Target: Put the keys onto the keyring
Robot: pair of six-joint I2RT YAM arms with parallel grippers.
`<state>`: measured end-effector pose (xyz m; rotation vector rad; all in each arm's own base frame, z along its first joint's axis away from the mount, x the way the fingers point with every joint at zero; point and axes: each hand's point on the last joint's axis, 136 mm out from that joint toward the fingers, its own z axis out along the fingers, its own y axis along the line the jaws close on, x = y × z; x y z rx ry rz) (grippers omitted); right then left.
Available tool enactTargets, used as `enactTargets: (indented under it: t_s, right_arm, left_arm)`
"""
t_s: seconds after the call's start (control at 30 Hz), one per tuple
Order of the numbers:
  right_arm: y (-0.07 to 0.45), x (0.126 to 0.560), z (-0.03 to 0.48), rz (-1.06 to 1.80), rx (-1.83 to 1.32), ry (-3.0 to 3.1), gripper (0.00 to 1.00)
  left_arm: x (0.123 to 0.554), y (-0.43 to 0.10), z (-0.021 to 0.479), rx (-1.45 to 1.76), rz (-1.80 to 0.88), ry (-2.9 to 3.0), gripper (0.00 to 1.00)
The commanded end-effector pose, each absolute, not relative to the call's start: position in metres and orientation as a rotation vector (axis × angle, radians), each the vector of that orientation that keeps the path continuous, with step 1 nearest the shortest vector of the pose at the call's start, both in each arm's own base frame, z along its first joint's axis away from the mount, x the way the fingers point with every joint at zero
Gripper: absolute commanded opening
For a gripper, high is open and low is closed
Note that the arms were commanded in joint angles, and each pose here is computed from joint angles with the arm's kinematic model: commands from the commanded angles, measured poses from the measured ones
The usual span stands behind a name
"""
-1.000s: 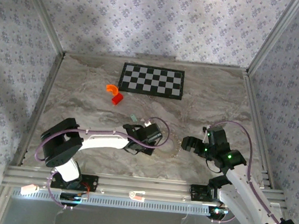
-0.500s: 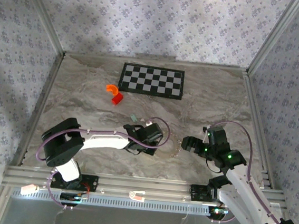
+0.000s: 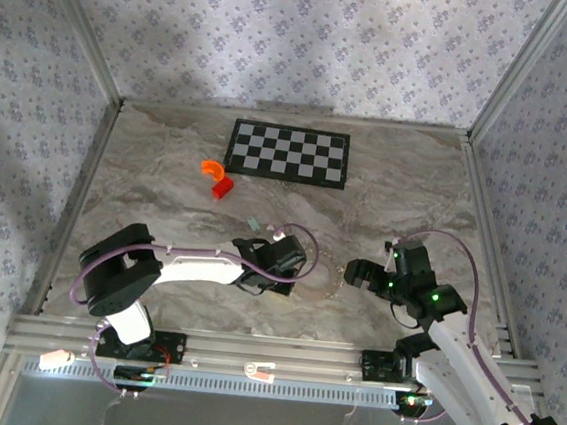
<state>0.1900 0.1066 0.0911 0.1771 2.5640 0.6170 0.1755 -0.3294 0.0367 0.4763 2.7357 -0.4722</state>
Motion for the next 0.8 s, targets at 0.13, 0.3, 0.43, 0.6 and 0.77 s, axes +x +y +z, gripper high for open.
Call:
enactTargets:
  t_s: [0.13, 0.3, 0.43, 0.6, 0.77]
  right_arm:
    - [0.106, 0.194, 0.093, 0.615, 0.168, 2.539, 1.00]
    - [0.106, 0.194, 0.093, 0.613, 0.167, 2.538, 1.00]
    - [0.106, 0.194, 0.093, 0.611, 0.168, 2.536, 1.00]
    - [0.105, 0.195, 0.093, 0.609, 0.169, 2.535, 1.00]
    - [0.106, 0.195, 0.094, 0.610, 0.167, 2.534, 1.00]
  left_arm:
    - [0.176, -0.327, 0.031, 0.433, -0.507, 2.750, 0.15]
    - [0.175, -0.330, 0.029, 0.439, -0.519, 2.756, 0.15]
    - [0.174, -0.335, 0.028, 0.449, -0.542, 2.758, 0.16]
    - [0.174, -0.336, 0.028, 0.454, -0.546, 2.760, 0.16]
    - [0.174, -0.340, 0.028, 0.454, -0.568, 2.754, 0.16]
